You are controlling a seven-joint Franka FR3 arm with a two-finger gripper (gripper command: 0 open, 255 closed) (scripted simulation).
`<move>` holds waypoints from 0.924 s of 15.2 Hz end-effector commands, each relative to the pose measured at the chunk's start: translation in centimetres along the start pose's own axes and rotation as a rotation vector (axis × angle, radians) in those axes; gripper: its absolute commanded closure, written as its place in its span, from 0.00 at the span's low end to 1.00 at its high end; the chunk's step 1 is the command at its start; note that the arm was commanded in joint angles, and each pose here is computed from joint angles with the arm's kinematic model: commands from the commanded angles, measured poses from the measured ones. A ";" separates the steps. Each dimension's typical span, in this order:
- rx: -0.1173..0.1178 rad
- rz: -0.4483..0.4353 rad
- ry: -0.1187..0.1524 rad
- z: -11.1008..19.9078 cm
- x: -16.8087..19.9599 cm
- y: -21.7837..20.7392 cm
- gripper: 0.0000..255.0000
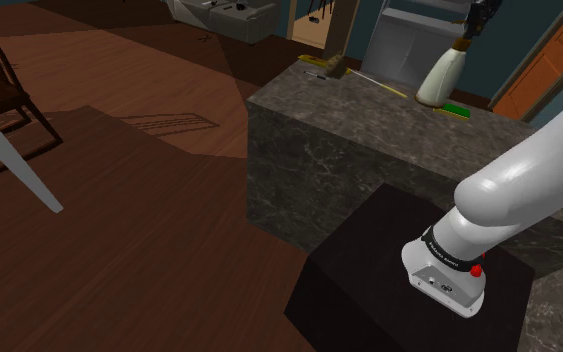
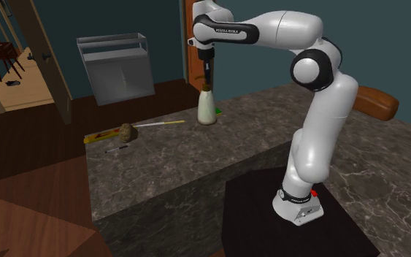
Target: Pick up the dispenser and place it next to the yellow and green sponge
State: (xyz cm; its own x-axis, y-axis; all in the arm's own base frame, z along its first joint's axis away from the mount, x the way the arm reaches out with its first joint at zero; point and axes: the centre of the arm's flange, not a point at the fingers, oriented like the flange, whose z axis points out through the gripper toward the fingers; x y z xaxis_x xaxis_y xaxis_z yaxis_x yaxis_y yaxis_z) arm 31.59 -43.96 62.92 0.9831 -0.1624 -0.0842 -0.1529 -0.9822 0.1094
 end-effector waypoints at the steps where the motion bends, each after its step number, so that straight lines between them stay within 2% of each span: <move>1: 0.000 -0.002 0.000 0.5 -1.8 1.9 1.00; 14: 0.000 -0.002 0.000 2.8 -12.9 14.7 1.00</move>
State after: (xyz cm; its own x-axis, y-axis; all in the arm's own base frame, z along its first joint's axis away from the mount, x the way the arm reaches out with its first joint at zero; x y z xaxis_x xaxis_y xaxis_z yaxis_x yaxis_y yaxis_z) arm 17.39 -55.33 62.75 0.9830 -0.1628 -0.0846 -0.1533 -0.9823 0.1078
